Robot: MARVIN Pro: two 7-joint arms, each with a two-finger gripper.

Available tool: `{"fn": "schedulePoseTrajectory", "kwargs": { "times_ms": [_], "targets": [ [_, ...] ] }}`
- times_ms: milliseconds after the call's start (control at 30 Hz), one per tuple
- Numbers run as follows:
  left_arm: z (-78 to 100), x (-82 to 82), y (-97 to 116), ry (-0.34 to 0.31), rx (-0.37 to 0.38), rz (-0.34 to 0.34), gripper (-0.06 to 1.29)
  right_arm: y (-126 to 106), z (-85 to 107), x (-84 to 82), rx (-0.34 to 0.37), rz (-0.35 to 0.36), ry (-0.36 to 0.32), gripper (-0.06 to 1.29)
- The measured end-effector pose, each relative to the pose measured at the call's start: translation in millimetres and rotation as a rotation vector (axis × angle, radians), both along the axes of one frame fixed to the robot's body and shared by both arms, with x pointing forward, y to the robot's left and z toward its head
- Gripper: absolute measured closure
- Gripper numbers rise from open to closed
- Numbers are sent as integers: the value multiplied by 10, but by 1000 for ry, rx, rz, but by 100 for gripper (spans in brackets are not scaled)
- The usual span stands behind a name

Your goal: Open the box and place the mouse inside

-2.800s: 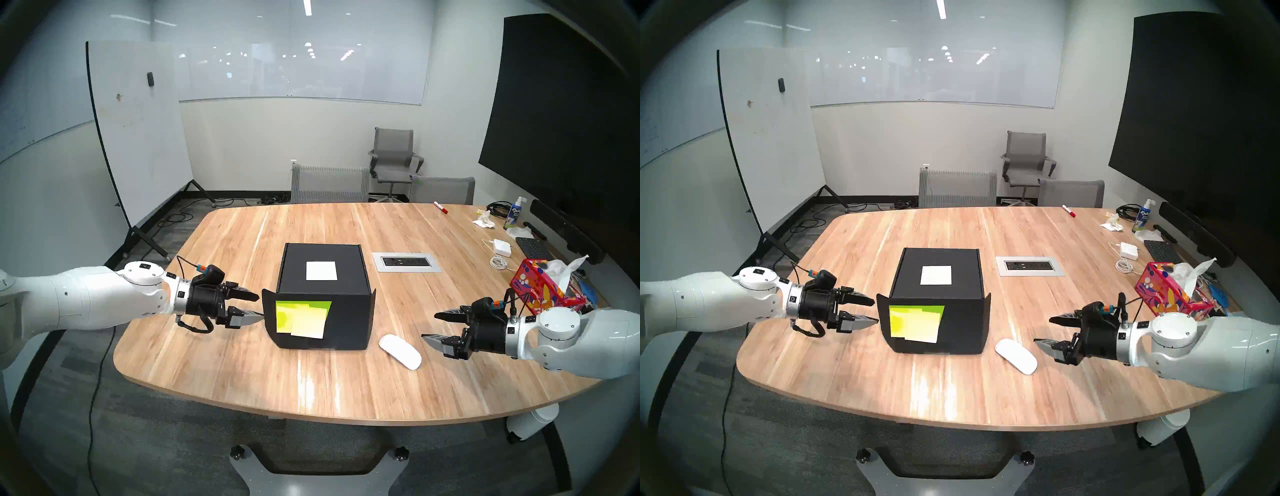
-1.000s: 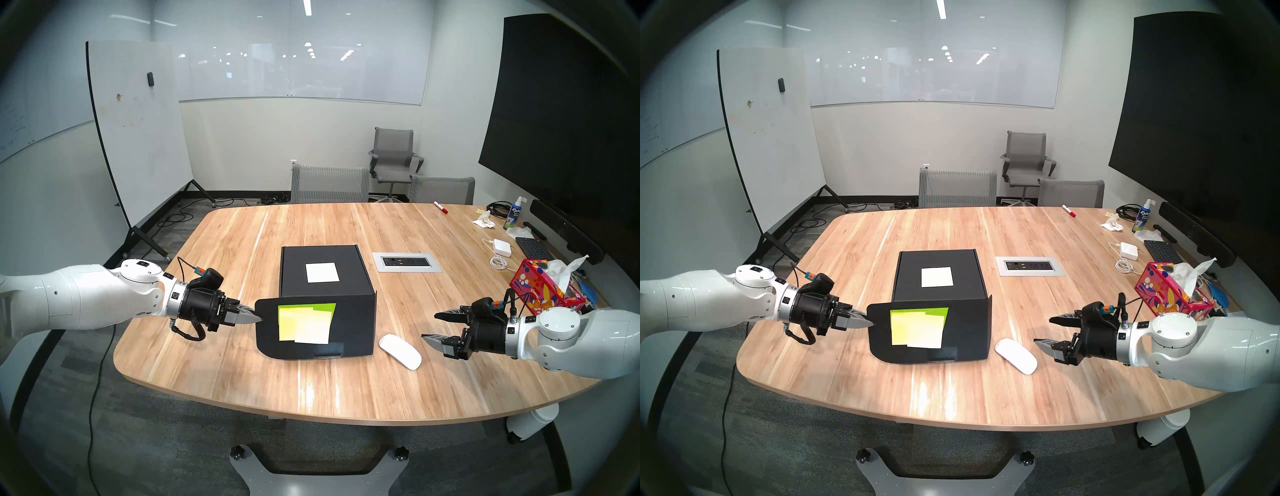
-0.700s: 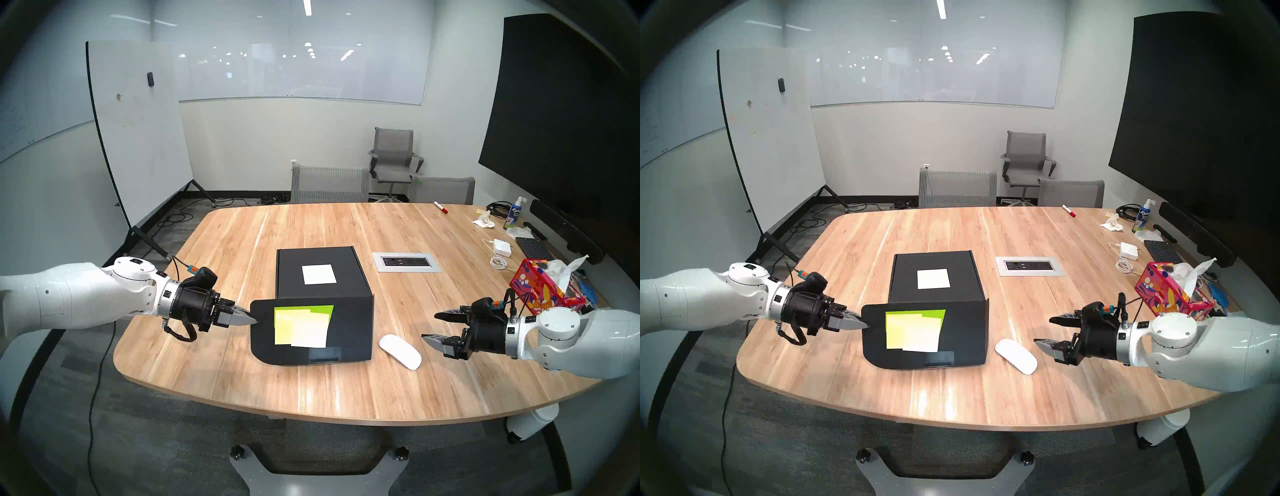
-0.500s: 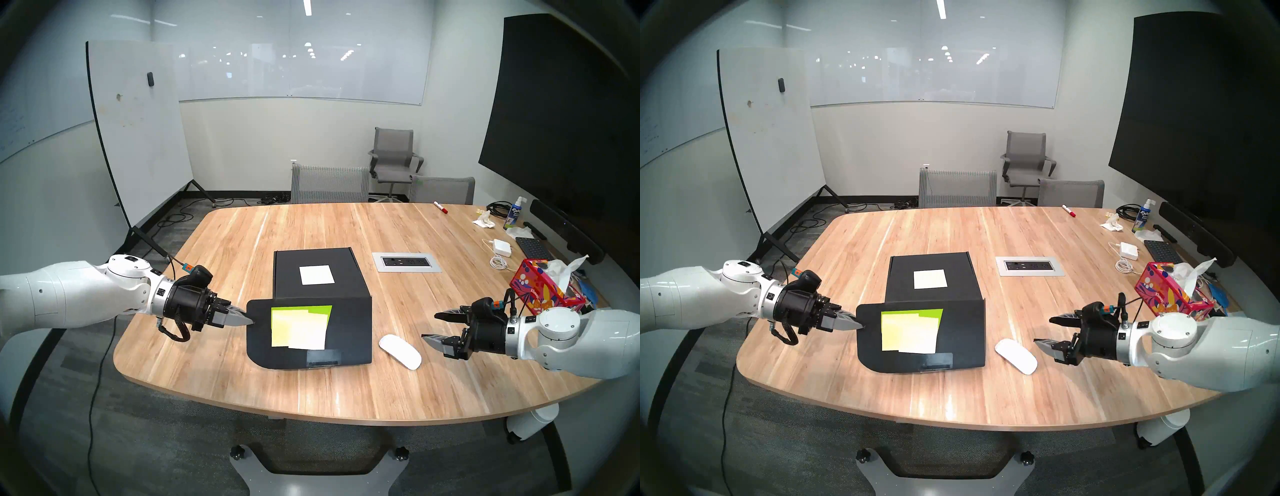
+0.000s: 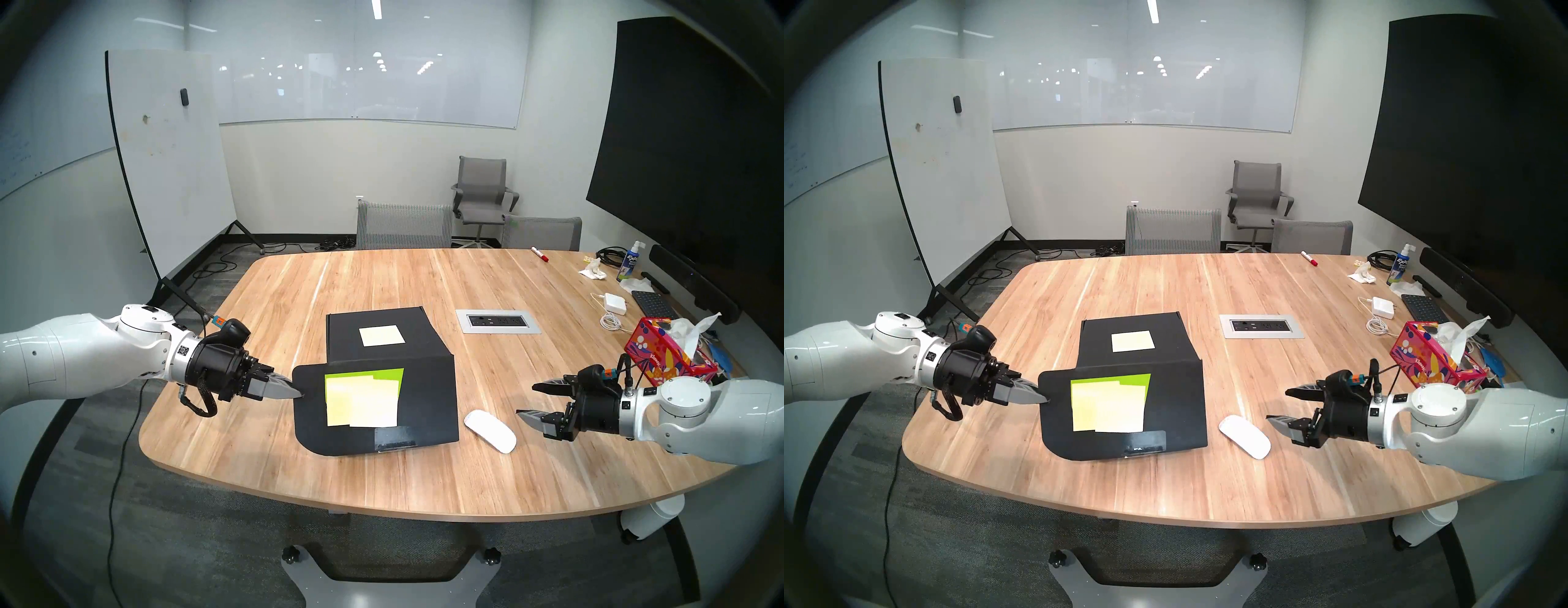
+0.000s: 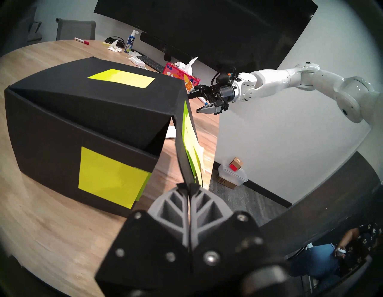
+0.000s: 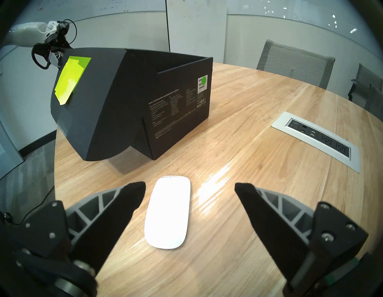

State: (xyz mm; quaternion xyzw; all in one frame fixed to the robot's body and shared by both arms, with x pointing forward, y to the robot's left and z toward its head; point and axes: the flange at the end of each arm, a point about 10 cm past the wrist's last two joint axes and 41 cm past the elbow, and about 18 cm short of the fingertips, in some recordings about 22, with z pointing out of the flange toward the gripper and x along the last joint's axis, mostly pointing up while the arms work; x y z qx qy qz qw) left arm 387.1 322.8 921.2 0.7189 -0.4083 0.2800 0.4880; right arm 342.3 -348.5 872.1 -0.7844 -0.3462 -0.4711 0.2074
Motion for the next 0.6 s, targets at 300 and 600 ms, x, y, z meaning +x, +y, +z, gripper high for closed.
{"fn": "schedulePoseTrajectory", "kwargs": {
  "times_ms": [300, 600],
  "targets": [
    [118, -42, -8, 34, -9, -8, 125, 0, 0, 0, 0, 0, 0, 6],
    [255, -29, -52, 93, -15, 6, 125, 0, 0, 0, 0, 0, 0, 6]
  ]
}}
